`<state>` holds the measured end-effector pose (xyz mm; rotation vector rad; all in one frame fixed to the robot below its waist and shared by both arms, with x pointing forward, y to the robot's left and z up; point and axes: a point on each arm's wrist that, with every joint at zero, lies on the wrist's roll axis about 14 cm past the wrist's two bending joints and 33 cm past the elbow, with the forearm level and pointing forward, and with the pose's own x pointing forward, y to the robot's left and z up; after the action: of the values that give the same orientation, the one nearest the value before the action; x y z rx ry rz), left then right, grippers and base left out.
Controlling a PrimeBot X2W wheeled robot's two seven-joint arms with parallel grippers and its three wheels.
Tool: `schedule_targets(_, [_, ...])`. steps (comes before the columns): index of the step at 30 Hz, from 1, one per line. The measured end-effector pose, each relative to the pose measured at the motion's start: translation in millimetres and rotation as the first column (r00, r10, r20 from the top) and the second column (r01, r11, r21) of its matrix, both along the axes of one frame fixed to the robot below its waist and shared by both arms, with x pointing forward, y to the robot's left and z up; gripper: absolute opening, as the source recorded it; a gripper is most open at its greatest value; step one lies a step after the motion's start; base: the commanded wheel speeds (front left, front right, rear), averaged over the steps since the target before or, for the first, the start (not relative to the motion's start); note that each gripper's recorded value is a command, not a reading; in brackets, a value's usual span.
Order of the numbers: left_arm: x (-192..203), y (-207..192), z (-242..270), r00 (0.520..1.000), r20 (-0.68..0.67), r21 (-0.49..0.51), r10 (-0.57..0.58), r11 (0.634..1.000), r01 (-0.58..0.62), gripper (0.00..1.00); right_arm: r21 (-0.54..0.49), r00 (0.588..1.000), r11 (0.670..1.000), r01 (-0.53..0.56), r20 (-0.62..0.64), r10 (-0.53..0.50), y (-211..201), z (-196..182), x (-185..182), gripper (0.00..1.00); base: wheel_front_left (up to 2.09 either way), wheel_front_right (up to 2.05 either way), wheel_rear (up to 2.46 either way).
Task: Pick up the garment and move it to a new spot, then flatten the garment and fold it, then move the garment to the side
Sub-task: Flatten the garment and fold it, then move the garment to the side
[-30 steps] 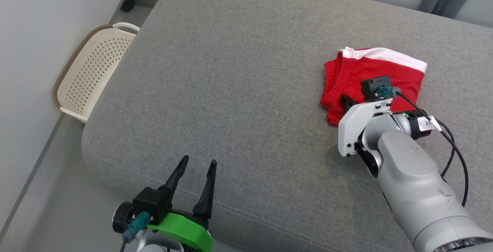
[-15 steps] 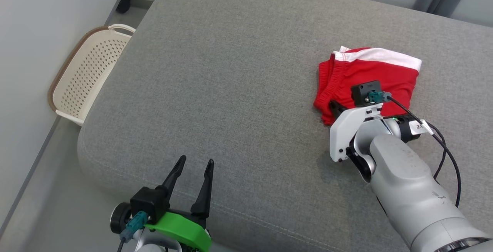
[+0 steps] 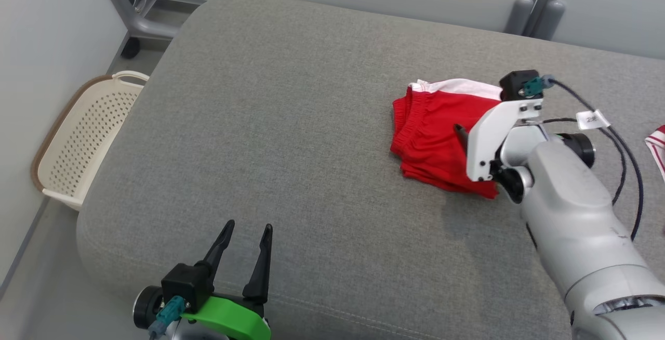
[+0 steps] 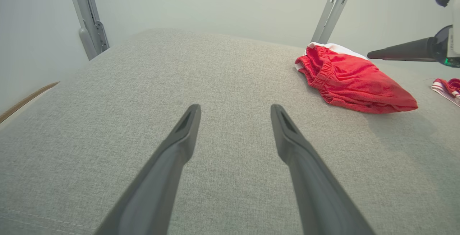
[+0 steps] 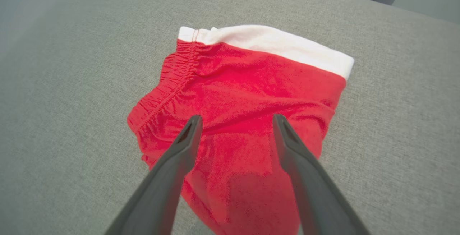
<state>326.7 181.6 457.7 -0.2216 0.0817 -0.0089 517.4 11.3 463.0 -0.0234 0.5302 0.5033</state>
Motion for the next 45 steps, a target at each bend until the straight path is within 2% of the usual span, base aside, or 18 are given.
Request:
schedule_targets(4, [2.4,-7.6,3.9,1.0,0.015,-0.001,-0.027,1.0,0.028,1.0,-0.041,0.986,0.992,0.121,-0.109,-0.125,-47.1,2.0,8.1,1.0,0.0,0.0,0.0])
schedule_targets(7, [3.6,-12.7,4.7,0.999,0.018,-0.002,-0.044,0.999,0.044,1.0,-0.087,0.966,0.982,0.165,-0.186,-0.179,-68.3,-1.8,6.5,1.0,0.0,0.0,0.0])
schedule_targets(9, [3.7,-14.0,3.3,0.999,0.013,-0.003,-0.048,0.999,0.048,1.0,-0.124,0.954,0.978,0.167,-0.231,-0.193,-72.7,-6.0,4.1,1.0,0.0,0.0,0.0])
schedule_targets(16, [2.5,-10.7,-2.7,0.999,-0.008,-0.006,-0.035,0.999,0.035,1.0,-0.159,0.924,0.966,0.202,-0.295,-0.242,-81.9,-11.5,7.2,1.0,0.0,0.0,0.0])
schedule_targets(22, [1.7,-7.0,-6.6,0.999,-0.024,-0.003,-0.022,1.0,0.022,1.0,-0.127,0.903,0.976,0.176,-0.374,-0.212,-66.7,-25.2,4.0,1.0,0.0,0.0,0.0])
schedule_targets(30, [0.6,-6.0,-12.4,0.999,-0.045,-0.003,-0.015,1.0,0.015,1.0,-0.122,0.891,0.979,0.163,-0.408,-0.2,-57.4,-37.9,6.7,1.0,0.0,0.0,0.0])
schedule_targets(35, [2.3,-5.3,-15.7,0.998,-0.057,-0.006,-0.014,1.0,0.013,1.0,-0.167,0.883,0.971,0.17,-0.412,-0.226,-65.2,-49.9,8.6,1.0,0.0,0.0,0.0])
schedule_targets(38, [2.8,-6.2,-17.6,0.998,-0.064,-0.008,-0.017,1.0,0.017,1.0,-0.161,0.866,0.972,0.17,-0.446,-0.226,-63.6,-60.1,4.7,1.0,0.0,0.0,0.0])
schedule_targets(45, [5.1,-7.8,-23.3,0.996,-0.083,-0.01,-0.021,1.0,0.02,1.0,-0.143,0.858,0.976,0.166,-0.467,-0.215,-55.8,-72.4,7.8,0.98,0.0,0.0,0.0])
